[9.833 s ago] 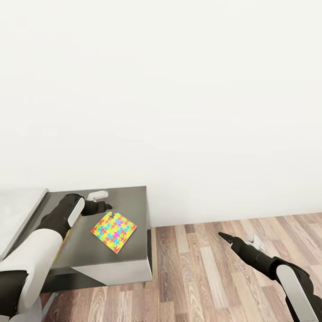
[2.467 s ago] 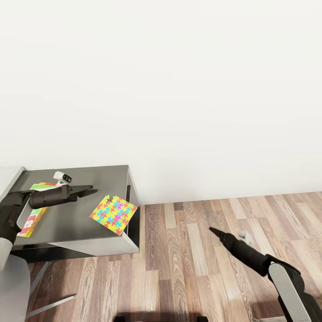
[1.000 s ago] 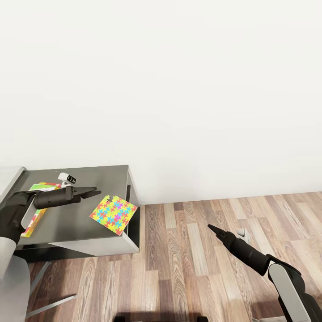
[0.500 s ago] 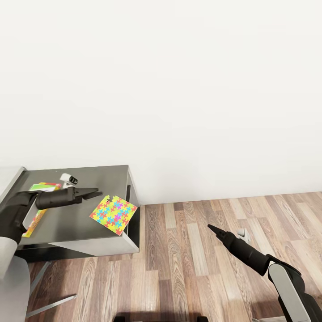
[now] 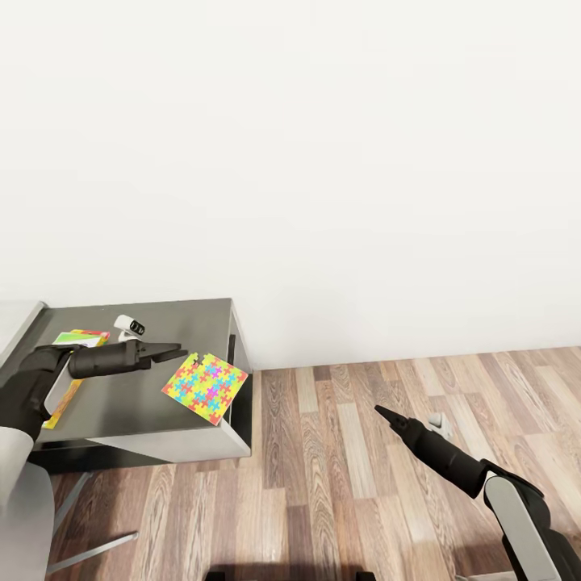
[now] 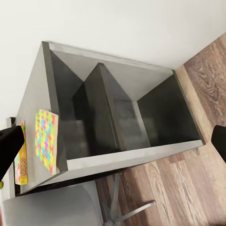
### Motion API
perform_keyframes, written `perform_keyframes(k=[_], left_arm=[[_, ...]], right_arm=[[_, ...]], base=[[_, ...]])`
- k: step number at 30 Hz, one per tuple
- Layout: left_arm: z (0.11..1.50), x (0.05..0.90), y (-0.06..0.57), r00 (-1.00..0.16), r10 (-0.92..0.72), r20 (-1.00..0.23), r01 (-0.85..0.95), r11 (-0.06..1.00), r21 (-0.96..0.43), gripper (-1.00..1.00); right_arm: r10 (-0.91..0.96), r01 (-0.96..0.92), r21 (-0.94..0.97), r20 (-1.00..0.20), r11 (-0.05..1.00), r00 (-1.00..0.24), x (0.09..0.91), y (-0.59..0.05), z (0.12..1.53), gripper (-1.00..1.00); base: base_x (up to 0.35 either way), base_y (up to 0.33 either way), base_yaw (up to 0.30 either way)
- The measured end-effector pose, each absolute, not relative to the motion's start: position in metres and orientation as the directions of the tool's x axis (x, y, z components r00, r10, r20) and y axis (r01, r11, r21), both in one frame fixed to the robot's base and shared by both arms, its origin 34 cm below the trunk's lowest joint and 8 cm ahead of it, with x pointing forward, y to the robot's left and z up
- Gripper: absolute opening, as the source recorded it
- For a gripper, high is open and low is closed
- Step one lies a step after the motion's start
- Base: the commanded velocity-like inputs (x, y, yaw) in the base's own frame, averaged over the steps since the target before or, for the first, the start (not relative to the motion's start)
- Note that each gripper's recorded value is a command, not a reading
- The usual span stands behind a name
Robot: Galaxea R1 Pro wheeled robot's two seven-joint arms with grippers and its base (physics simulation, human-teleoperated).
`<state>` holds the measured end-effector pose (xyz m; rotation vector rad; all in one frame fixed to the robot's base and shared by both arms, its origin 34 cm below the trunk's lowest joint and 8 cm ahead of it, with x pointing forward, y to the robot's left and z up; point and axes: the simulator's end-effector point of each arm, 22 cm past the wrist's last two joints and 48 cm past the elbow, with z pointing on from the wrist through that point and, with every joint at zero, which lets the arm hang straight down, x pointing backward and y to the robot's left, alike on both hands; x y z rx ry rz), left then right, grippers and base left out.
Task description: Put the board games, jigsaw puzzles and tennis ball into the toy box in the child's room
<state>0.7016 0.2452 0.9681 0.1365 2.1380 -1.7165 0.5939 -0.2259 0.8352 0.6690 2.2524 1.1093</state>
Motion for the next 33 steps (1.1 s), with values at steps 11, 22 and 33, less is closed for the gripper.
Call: perform_keyframes(k=[11, 22, 33], left_arm=[[0.978, 0.702, 0.245, -0.912, -0.165, -0.376, 0.332, 0.244, -0.911, 1.0], [0.989, 0.702, 0.245, -0.904, -0.166, -0.393, 0.349, 0.244, -0.905, 1.0], [1.0, 0.703, 0.245, -0.896, -0.166, -0.411, 0.367, 0.244, -0.898, 1.0]], right_arm=[[0.635, 0.18, 0.823, -0.256, 0.538, -0.729, 0.597, -0.226, 0.844, 1.0], [0.636, 0.162, 0.825, -0.275, 0.541, -0.721, 0.6, -0.225, 0.851, 1.0], [0.636, 0.143, 0.828, -0.294, 0.543, -0.714, 0.603, -0.224, 0.861, 1.0]], base=[[0.0, 0.0, 0.0], [0.0, 0.0, 0.0], [0.0, 0.0, 0.0]])
